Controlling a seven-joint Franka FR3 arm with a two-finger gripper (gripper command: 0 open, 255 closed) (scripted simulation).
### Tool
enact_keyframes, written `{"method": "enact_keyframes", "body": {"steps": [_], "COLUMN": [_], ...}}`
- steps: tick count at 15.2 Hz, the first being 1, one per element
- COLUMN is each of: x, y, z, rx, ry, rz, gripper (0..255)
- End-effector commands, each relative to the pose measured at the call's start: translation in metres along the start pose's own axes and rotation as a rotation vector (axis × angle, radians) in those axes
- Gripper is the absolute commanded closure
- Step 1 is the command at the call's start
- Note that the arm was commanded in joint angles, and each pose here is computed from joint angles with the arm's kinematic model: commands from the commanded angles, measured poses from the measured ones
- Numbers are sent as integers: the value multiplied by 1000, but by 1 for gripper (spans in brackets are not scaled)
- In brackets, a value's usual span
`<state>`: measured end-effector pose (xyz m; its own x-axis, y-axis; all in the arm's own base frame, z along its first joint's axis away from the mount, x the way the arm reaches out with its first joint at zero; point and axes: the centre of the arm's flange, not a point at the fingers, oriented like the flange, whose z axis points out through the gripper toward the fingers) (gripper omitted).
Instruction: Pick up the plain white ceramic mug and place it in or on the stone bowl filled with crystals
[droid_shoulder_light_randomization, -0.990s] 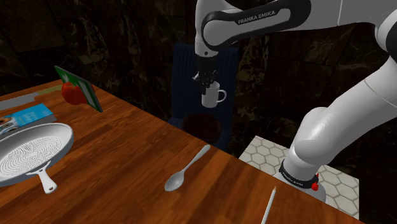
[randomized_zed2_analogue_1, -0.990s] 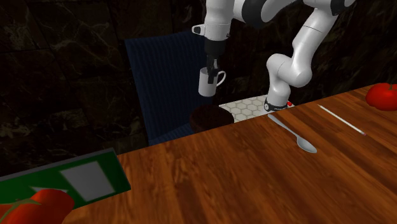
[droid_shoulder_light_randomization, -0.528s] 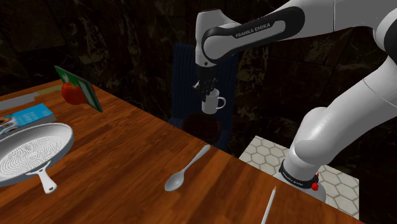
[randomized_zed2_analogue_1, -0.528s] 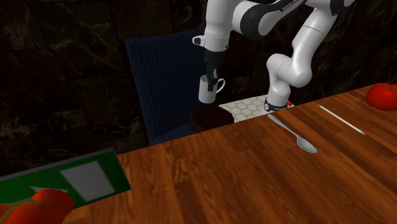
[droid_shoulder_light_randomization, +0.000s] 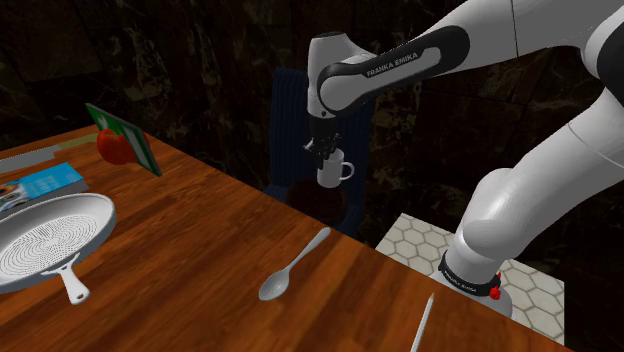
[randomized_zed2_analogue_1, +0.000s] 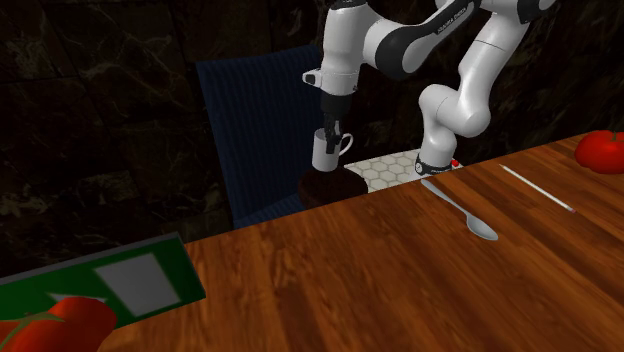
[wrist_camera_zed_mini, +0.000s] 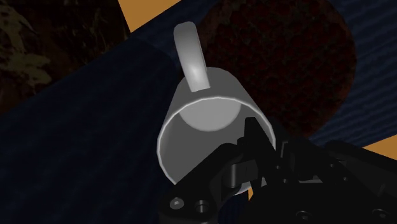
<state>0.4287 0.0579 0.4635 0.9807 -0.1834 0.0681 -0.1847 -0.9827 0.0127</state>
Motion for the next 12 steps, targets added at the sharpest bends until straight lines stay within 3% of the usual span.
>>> {"method": "enact_keyframes", "body": {"steps": [1, 5, 6, 11, 12], "x": [0, 0, 0, 0, 0], "y": [0, 0, 0, 0, 0], "z": [1, 1, 1, 1, -13], "rx": [0, 0, 0, 0, 0], "ry": [0, 0, 0, 0, 0], "rz": [0, 0, 0, 0, 0], "gripper": [255, 255, 0, 0, 0]}}
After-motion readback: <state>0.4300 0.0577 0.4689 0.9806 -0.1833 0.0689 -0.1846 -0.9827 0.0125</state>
